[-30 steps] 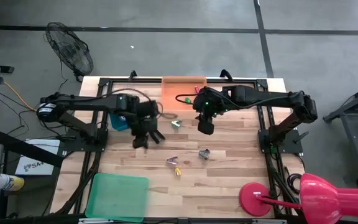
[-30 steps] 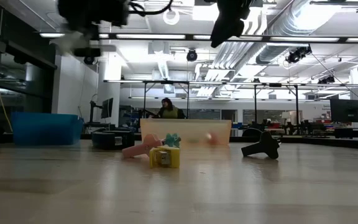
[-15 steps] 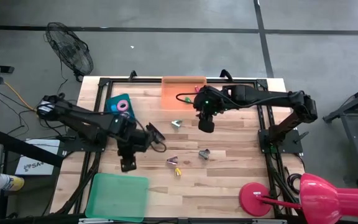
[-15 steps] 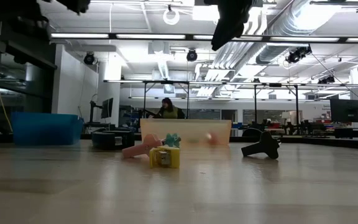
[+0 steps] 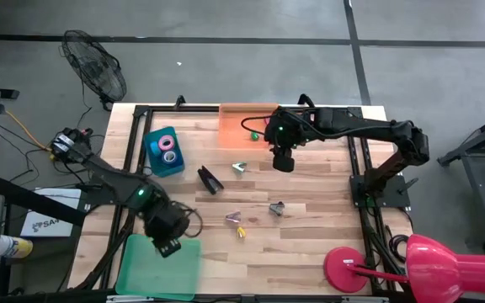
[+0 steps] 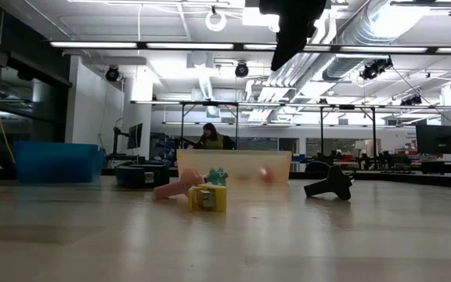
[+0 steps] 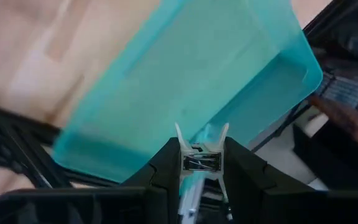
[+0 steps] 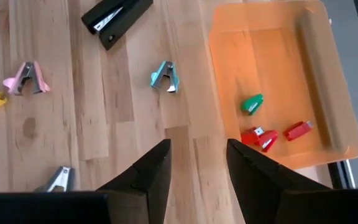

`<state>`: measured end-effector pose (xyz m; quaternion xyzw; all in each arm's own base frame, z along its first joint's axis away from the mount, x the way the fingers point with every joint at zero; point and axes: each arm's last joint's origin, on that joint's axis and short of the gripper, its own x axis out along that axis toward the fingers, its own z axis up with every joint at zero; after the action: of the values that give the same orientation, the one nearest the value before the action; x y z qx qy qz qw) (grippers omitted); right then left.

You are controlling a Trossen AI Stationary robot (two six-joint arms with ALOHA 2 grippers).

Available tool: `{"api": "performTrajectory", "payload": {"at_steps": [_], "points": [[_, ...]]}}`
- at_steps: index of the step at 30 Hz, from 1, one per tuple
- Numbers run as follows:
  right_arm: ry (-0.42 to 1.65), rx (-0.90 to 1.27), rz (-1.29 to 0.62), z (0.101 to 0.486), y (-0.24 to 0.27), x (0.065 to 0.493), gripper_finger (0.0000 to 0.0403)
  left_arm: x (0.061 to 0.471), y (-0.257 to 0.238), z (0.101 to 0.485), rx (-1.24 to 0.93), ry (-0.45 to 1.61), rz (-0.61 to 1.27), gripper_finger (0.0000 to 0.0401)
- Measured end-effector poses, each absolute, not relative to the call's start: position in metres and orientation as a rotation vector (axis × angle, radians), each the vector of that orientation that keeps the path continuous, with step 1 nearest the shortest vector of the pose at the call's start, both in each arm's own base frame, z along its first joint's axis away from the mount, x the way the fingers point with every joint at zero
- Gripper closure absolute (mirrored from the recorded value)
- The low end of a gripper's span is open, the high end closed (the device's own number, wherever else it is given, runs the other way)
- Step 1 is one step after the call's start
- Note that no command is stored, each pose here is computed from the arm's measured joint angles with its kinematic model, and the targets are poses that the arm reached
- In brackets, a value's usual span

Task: Pick and place Stapler, Stapler remover, tape
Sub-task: Put the gray staple remover into the green bin

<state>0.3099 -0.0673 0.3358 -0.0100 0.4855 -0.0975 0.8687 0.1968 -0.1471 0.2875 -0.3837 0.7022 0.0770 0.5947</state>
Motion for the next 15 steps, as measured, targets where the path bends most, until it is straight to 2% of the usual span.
{"api": "performTrajectory", "payload": {"at_steps": [4, 15], "points": [[1.002, -0.031, -0.187, 0.337, -0.075, 0.309, 0.0257, 0.186, -0.164, 0.281, -0.980, 1.609, 0.318, 0.0317], [0.969, -0.042, -0.155, 0.338, -0.091, 0.308, 0.0258, 0.159, -0.180, 0.216, -1.190, 1.690, 0.612, 0.0317]]}}
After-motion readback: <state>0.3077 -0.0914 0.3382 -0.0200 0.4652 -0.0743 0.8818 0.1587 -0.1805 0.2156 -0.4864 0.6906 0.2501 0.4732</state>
